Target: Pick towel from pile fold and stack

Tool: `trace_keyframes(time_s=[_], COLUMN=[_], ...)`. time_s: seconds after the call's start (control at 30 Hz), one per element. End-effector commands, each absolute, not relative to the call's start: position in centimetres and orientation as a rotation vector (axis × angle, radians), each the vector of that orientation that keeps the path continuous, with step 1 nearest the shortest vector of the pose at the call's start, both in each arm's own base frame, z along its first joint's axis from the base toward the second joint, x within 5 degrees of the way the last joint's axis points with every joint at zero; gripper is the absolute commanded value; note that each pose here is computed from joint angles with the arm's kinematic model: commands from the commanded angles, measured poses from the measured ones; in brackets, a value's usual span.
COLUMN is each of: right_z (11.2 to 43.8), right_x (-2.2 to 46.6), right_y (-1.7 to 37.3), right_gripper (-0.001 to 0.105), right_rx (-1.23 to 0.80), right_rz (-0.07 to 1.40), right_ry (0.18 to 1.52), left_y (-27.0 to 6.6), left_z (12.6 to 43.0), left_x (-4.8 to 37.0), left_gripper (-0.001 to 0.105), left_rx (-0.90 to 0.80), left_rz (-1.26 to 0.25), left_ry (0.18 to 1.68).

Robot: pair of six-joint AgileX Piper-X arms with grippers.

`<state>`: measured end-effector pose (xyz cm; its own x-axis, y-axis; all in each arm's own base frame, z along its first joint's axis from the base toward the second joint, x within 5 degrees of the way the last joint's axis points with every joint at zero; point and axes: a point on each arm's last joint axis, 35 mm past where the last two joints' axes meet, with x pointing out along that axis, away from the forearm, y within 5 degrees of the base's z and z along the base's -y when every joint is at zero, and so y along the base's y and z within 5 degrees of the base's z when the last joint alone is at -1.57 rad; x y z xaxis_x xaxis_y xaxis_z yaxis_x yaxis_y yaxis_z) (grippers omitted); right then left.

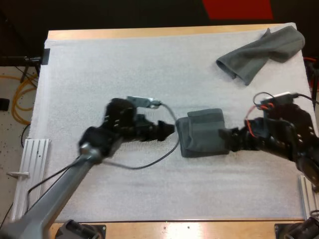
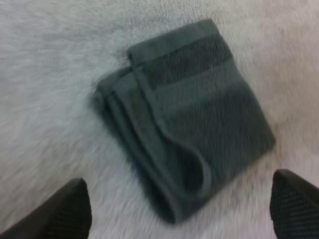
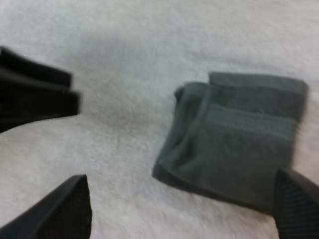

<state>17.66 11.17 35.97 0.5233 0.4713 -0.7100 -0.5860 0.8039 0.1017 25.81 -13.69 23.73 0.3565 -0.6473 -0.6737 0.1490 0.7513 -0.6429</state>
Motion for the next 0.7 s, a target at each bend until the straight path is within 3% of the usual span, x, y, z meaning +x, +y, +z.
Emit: trace_keyframes(time_s=[0.0,0.3,0.67], right_z=[36.3,36.9,36.9], right_x=[17.0,15.2,15.2], right_y=[10.7,9.4,9.3], right_gripper=[0.072,0.072,0.072], right_rx=[-0.177,-0.208,-0.209], right_rz=[0.628,0.563,0.564], right_ry=[0.807,0.818,0.819], left_y=[-14.4,-18.1,-19.5], left_z=[23.2,15.9,13.0], left_x=[26.5,30.0,31.9], left_gripper=[0.071,0.071,0.071], left_rx=[-0.565,-0.647,-0.799], left_rz=[-0.535,-0.471,-0.391], left_ry=[1.080,1.319,1.476])
